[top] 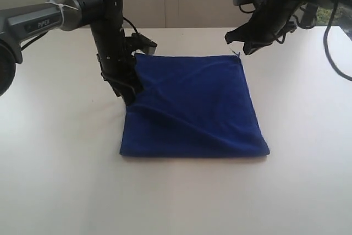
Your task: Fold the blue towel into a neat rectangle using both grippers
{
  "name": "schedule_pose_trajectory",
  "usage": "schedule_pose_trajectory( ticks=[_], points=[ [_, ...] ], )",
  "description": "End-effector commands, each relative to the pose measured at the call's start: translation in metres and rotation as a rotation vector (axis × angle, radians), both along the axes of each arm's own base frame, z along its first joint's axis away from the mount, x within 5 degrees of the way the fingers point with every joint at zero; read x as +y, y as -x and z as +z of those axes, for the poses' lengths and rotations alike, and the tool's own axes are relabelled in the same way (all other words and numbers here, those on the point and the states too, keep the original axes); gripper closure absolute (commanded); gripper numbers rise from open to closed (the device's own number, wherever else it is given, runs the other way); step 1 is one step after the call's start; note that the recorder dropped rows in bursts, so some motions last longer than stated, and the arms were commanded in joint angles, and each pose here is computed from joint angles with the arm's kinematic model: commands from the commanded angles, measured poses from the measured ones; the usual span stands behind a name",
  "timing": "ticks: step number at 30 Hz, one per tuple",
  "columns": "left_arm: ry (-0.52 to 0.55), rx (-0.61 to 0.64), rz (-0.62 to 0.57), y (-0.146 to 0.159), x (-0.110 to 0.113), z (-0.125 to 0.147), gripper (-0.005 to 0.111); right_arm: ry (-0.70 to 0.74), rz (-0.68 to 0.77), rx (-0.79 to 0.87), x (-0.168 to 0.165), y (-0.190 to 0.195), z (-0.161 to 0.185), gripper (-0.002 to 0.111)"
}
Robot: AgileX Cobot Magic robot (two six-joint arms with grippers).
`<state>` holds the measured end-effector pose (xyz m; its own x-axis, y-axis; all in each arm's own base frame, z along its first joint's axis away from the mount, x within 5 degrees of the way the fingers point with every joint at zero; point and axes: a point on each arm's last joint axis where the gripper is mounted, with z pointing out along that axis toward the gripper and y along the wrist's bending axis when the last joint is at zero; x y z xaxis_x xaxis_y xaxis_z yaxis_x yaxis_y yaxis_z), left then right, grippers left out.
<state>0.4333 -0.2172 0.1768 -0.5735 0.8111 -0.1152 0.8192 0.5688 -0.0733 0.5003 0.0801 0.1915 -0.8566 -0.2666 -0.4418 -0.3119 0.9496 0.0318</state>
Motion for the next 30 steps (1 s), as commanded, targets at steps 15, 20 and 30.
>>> schedule_pose_trajectory(
  ticks=[15,20,30],
  points=[
    [0.108,0.200,0.184,0.099,0.029,0.082,0.087,-0.131,0.018,0.159,0.015,0.143,0.011,0.108],
    [0.120,0.241,0.209,0.116,0.034,0.070,0.102,-0.116,0.001,0.108,0.018,0.149,-0.008,0.108],
    [0.329,0.278,0.256,0.129,0.023,0.034,0.107,-0.080,-0.024,0.128,0.014,0.146,-0.032,0.108]
  ],
)
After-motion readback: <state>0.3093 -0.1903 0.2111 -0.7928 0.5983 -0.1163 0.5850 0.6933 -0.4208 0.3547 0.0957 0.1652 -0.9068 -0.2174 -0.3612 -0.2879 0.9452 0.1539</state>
